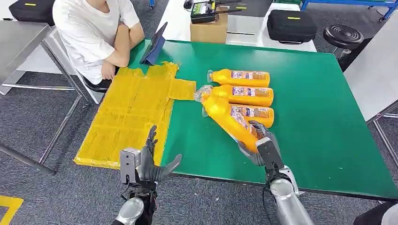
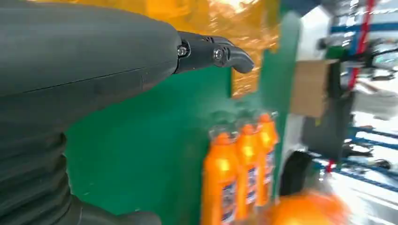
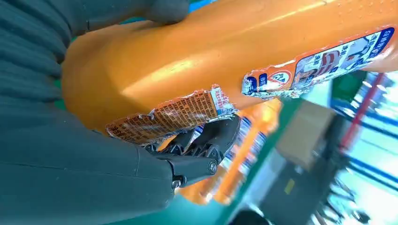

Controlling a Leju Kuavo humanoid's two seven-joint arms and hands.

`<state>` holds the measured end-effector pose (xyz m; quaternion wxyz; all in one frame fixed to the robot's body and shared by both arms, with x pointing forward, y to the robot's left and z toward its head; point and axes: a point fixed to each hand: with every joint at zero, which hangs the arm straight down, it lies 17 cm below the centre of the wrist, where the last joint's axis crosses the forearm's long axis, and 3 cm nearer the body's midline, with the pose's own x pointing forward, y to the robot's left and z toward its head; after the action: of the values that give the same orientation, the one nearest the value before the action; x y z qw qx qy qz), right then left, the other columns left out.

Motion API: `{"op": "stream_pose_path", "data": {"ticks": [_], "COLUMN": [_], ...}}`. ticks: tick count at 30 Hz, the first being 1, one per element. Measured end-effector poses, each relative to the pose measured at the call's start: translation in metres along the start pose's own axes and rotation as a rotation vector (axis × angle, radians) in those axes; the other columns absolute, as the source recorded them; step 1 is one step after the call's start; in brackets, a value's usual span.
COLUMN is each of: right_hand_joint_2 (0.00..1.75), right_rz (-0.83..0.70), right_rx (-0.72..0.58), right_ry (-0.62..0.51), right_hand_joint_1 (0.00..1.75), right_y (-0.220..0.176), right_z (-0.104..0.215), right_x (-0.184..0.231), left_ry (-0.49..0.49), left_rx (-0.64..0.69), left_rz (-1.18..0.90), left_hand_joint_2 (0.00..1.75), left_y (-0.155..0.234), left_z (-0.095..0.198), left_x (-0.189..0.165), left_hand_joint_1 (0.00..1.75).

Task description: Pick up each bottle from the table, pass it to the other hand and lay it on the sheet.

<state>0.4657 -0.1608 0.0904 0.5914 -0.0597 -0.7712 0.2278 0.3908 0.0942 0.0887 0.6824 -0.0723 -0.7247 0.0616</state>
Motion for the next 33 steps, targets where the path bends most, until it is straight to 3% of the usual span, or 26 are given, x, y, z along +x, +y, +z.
{"op": "stream_pose_path", "data": {"ticks": [5,12,18,24,28,33], "right_hand_joint_2": [1.75,1.75,1.75,1.75,1.75,1.75], "right_rz": [-0.042,-0.114,-0.193,-0.179,-0.189,-0.197], "right_rx": [-0.041,-0.026,0.102,0.227,0.305,0.359], "right_ry": [-0.055,-0.138,-0.234,-0.321,-0.379,-0.397], "right_hand_joint_1": [1.75,1.71,1.69,1.69,1.55,1.66], "right_y": [-0.003,0.006,0.054,0.105,0.135,0.155], "right_z": [-0.004,-0.003,0.009,0.029,0.042,0.051], "right_x": [0.022,0.052,0.096,0.124,0.142,0.150], "left_ry": [0.027,0.014,-0.066,-0.081,-0.098,-0.095], "left_rx": [-0.166,-0.271,-0.309,-0.344,-0.363,-0.430], "left_rz": [0.072,0.123,0.228,0.336,0.381,0.504], "left_hand_joint_2": [1.75,1.75,1.75,1.75,1.75,1.75], "left_y": [-0.032,-0.049,-0.057,-0.067,-0.072,-0.083], "left_z": [0.013,0.024,0.019,0.015,0.014,0.021], "left_x": [-0.009,-0.007,0.022,0.043,0.054,0.069], "left_hand_joint_1": [0.00,0.00,0.00,0.00,0.00,0.00]}}
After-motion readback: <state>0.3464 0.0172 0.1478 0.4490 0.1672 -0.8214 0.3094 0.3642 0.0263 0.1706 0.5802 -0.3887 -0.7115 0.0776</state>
